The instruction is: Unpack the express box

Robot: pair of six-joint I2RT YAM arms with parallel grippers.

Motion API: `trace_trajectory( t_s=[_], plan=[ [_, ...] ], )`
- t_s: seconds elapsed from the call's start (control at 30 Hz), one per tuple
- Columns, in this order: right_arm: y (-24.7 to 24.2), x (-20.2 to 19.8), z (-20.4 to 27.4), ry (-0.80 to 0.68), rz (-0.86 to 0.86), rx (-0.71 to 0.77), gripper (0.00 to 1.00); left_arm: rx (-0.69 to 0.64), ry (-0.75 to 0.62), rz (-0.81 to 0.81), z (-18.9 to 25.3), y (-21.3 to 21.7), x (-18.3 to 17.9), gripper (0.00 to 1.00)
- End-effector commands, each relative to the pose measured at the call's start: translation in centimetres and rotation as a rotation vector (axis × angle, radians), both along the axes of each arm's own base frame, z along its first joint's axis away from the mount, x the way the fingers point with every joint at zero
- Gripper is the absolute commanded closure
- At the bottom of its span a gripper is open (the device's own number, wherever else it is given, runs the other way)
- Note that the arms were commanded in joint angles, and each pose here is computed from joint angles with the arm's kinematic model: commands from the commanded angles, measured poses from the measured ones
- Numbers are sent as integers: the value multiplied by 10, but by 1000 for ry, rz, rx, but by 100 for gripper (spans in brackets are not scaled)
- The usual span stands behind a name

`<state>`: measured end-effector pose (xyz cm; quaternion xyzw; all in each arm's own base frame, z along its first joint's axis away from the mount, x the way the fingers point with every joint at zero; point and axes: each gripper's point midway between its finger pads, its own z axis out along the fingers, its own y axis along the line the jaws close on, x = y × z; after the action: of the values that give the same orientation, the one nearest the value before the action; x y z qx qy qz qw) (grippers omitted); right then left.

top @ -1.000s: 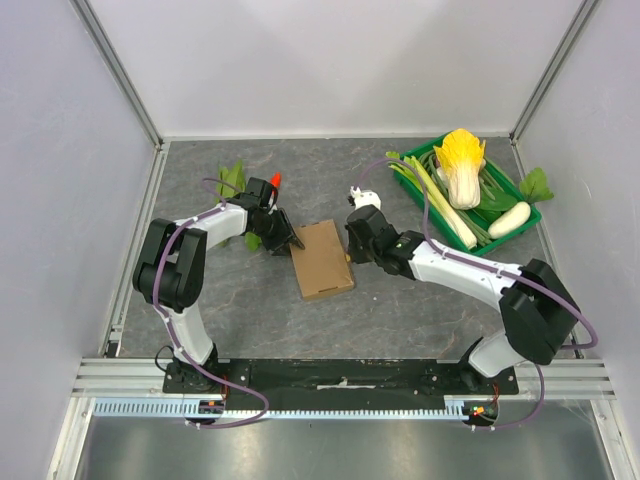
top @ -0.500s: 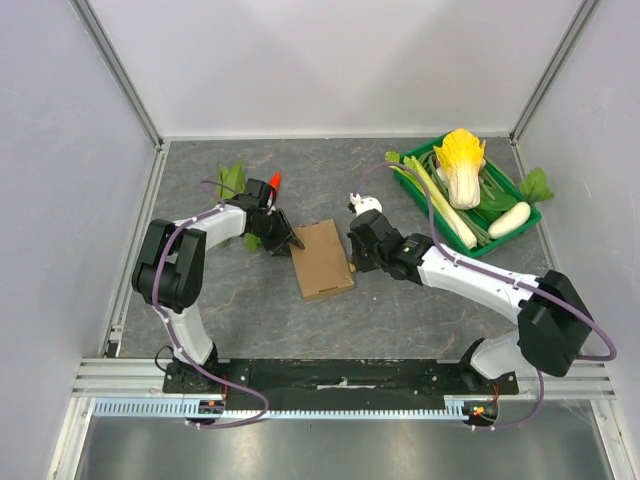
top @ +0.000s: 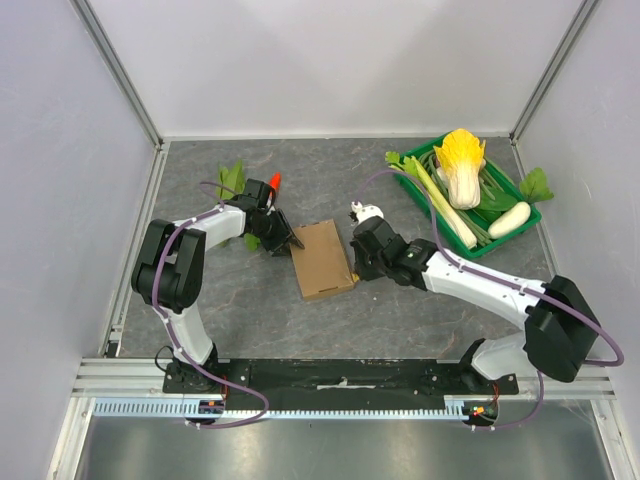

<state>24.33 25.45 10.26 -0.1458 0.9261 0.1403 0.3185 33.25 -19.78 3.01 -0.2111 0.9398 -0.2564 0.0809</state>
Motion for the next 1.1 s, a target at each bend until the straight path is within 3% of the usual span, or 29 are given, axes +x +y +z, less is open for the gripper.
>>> trace_trajectory(
  t_s=[0.0,0.1,0.27,0.5,0.7,0.9,1.07],
  plan=[
    [-3,-29,6,69,53,15,100,138,79,95,-30,30,-11,97],
    [-3,-23,18,30,39,27,100,139,82,95,-31,30,-13,96],
    [-7,1,50,-99,-31,33,100,120,59,65,-26,27,-13,86],
    [-4,44,90,-279,-119,47,100,-19,-38,-65,-2,3,-5,55],
    [-13,69,54,-231,-151,-57,100,-67,-178,-131,31,-5,6,34],
    [6,62,18,-137,-42,-65,100,-90,-184,-164,27,-7,-1,31],
    [24,47,9,-62,24,0,100,-147,-173,-194,26,-18,3,41]
  ],
)
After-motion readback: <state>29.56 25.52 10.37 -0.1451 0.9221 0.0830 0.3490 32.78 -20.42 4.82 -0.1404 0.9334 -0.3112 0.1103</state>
